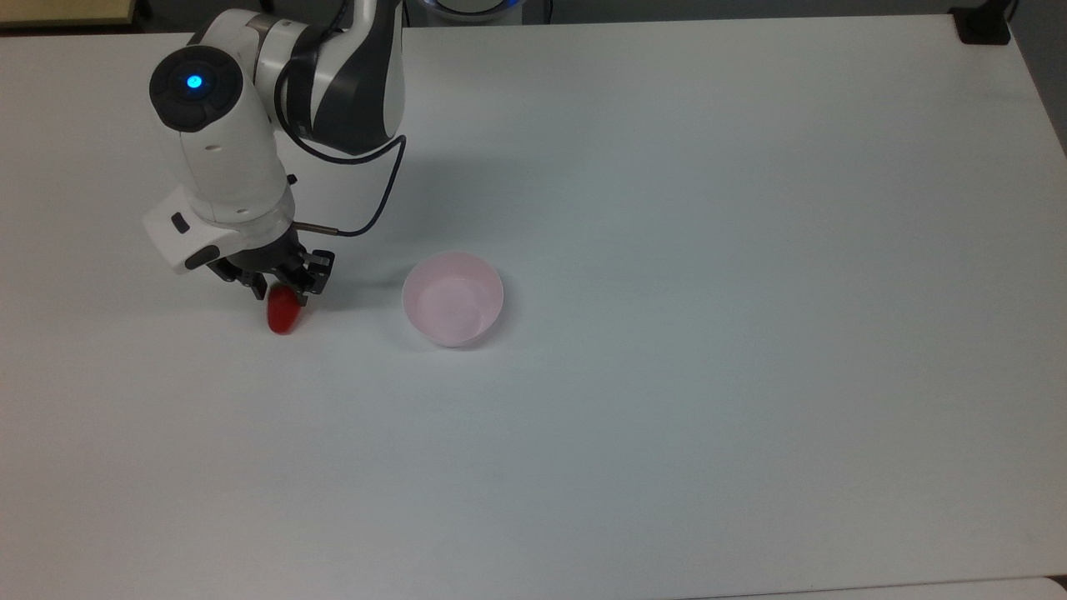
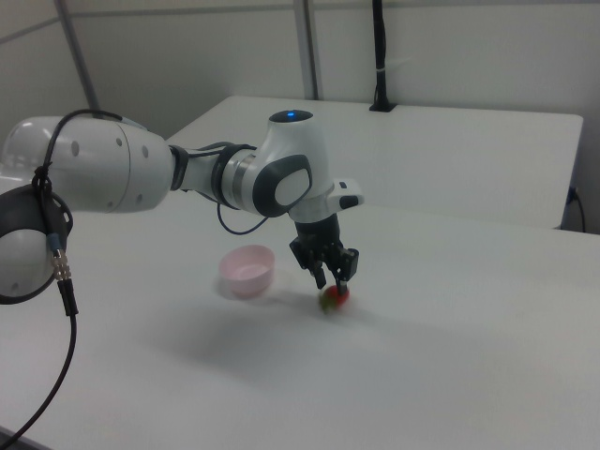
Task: Pick up strawberry from bowl
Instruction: 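Lower the strawberry onto the table beside the bowl, then open the gripper, release the strawberry, and raise the gripper away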
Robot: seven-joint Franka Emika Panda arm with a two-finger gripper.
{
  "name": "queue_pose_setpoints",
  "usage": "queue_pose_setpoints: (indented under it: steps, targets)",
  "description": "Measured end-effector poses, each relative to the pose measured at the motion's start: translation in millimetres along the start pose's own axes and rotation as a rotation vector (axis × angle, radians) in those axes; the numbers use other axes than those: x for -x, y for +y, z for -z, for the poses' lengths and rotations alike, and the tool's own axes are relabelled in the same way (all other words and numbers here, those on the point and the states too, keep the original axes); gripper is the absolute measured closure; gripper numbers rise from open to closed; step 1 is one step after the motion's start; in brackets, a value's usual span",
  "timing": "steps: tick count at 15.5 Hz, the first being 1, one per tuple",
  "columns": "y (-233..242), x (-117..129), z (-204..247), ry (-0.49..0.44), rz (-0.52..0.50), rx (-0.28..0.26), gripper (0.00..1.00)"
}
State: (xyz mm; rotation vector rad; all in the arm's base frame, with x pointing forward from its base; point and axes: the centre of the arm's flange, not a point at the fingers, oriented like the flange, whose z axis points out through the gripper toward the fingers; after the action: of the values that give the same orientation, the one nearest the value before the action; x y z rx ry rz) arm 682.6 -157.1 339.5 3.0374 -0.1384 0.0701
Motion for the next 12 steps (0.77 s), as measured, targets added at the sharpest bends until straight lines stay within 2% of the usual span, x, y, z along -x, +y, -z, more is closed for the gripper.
queue_pose_setpoints:
  steps: [3,5,6,9,12]
  targets:
    - [0.4,-1.3,7.2,0.012,0.0,0.001,0.28]
    - [0.7,-1.0,28.4,0.018,-0.001,0.0,0.07]
    - [-0.1,0.9,48.0,0.013,0.0,-0.004,0.0]
    - [-14.9,15.7,125.7,0.003,0.006,-0.019,0.0]
    - [-56.0,42.1,195.0,-0.016,-0.029,-0.034,0.0]
